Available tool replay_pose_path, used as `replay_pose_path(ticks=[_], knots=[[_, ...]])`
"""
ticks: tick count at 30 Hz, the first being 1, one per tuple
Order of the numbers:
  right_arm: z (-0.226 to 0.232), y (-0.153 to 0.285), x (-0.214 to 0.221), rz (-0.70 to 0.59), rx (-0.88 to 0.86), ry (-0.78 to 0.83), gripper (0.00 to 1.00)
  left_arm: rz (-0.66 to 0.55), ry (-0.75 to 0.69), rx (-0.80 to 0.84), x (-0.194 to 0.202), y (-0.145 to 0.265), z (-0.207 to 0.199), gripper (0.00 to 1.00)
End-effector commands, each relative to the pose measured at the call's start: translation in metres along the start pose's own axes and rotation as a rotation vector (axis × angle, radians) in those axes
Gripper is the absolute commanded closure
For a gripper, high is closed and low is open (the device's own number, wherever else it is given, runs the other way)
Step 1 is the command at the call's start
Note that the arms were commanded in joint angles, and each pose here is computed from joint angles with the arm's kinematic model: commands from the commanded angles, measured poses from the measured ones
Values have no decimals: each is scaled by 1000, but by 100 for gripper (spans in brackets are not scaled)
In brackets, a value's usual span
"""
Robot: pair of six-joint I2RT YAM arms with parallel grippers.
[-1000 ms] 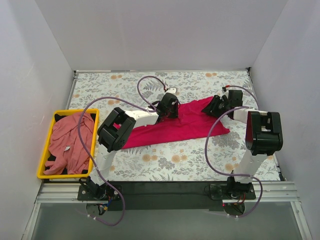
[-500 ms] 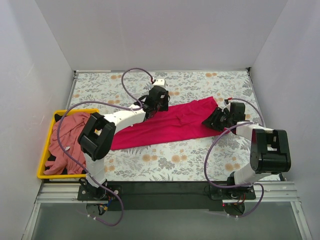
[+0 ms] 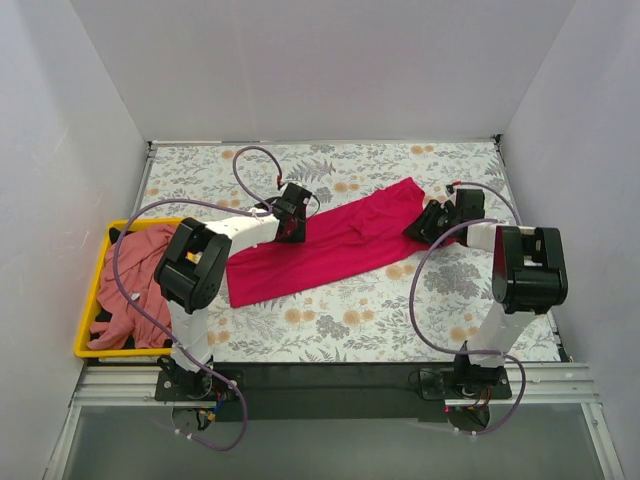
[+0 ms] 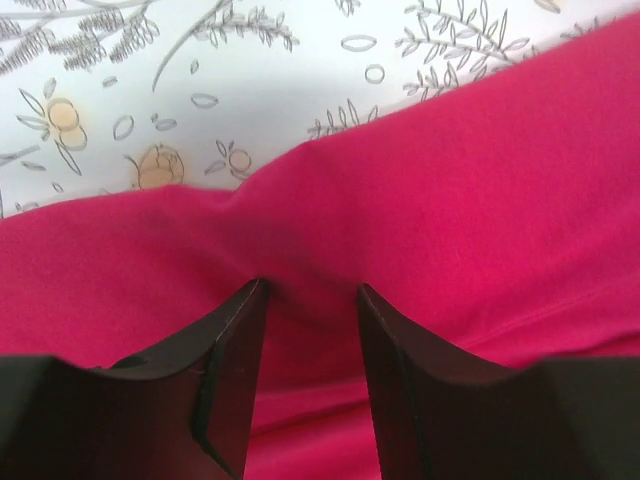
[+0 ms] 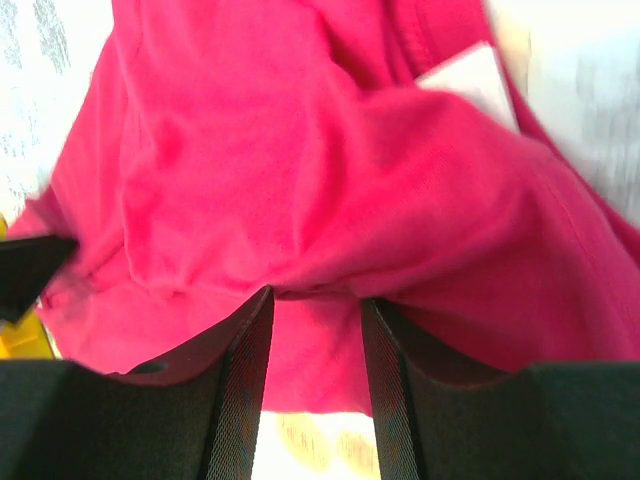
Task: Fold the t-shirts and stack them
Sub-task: Fold the tshirt
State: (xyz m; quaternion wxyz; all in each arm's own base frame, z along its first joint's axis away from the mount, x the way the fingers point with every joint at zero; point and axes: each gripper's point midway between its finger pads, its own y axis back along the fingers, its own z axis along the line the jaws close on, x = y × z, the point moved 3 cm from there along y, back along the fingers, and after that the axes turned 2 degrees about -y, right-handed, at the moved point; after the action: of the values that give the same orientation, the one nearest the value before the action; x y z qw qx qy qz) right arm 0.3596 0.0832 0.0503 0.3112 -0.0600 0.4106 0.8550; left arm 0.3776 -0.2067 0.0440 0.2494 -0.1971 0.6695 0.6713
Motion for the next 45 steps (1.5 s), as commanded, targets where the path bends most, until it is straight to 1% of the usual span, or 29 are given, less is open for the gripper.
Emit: replay_pose_path(ticks=[1, 2, 4, 5, 6, 7, 8, 9, 10, 11, 14, 15, 17, 18, 20, 21, 23, 26, 29, 30, 31, 32, 34, 35, 36, 37, 39, 43, 45], knots=[[-7, -27, -40, -39, 21, 66, 52, 246, 31, 16, 48, 11, 0, 60], [-6, -32, -43, -19, 10, 67, 53, 311, 40, 17, 60, 16, 0, 60], [-6, -51, -45, 43, -42, 69, 53, 408, 113, 96, 73, 28, -15, 60], [5, -56, -62, 28, -83, 93, 54, 431, 132, 135, 76, 36, -21, 60], [11, -61, -66, 40, -120, 102, 54, 503, 175, 222, 87, 47, -36, 60], [5, -72, -64, 62, -125, 100, 54, 525, 163, 268, 93, 56, -50, 60], [16, -76, -81, 39, -153, 127, 54, 552, 160, 314, 97, 64, -61, 60], [20, -80, -82, 54, -175, 134, 54, 583, 151, 349, 103, 70, -72, 56], [17, -89, -80, 71, -180, 133, 54, 640, 126, 447, 113, 87, -95, 53], [30, -92, -92, 58, -209, 160, 54, 674, 110, 493, 120, 92, -105, 49], [37, -100, -101, 71, -235, 180, 53, 780, 63, 611, 143, 115, -130, 45], [59, -104, -100, 78, -277, 240, 53, 796, 51, 619, 148, 115, -133, 44], [70, -106, -96, 102, -286, 271, 53, 801, 32, 640, 150, 122, -141, 42], [82, -106, -97, 100, -300, 320, 53, 793, 36, 646, 148, 123, -143, 42], [92, -104, -96, 107, -291, 348, 52, 708, 44, 651, 127, 130, -148, 38], [96, -101, -99, 96, -290, 359, 52, 671, 48, 636, 118, 132, -147, 34], [105, -87, -106, 55, -273, 374, 52, 557, 71, 551, 93, 134, -138, 28], [119, -61, -108, 9, -263, 398, 51, 458, 123, 486, 67, 142, -120, 24], [125, -37, -85, 7, -243, 417, 51, 348, 190, 417, 45, 143, -96, 24], [125, -32, -77, 14, -237, 411, 51, 325, 221, 374, 41, 137, -81, 25], [135, -15, -73, -7, -242, 417, 51, 304, 241, 362, 36, 135, -74, 25], [119, -18, -45, 41, -201, 391, 51, 279, 259, 356, 31, 136, -65, 26], [119, -6, -25, 45, -181, 380, 52, 244, 304, 296, 25, 123, -37, 27], [110, -9, -4, 79, -150, 375, 52, 221, 314, 279, 22, 120, -27, 27], [105, -8, 5, 88, -133, 374, 51, 190, 323, 262, 18, 120, -17, 28], [105, -5, 9, 81, -128, 380, 52, 154, 328, 179, 18, 110, 5, 28], [94, -6, 21, 101, -108, 366, 51, 112, 339, 137, 13, 104, 24, 28], [86, -19, 26, 128, -109, 372, 52, 16, 306, 61, 12, 99, 51, 28], [79, -30, 28, 150, -104, 379, 53, -34, 297, -11, 12, 96, 65, 28]])
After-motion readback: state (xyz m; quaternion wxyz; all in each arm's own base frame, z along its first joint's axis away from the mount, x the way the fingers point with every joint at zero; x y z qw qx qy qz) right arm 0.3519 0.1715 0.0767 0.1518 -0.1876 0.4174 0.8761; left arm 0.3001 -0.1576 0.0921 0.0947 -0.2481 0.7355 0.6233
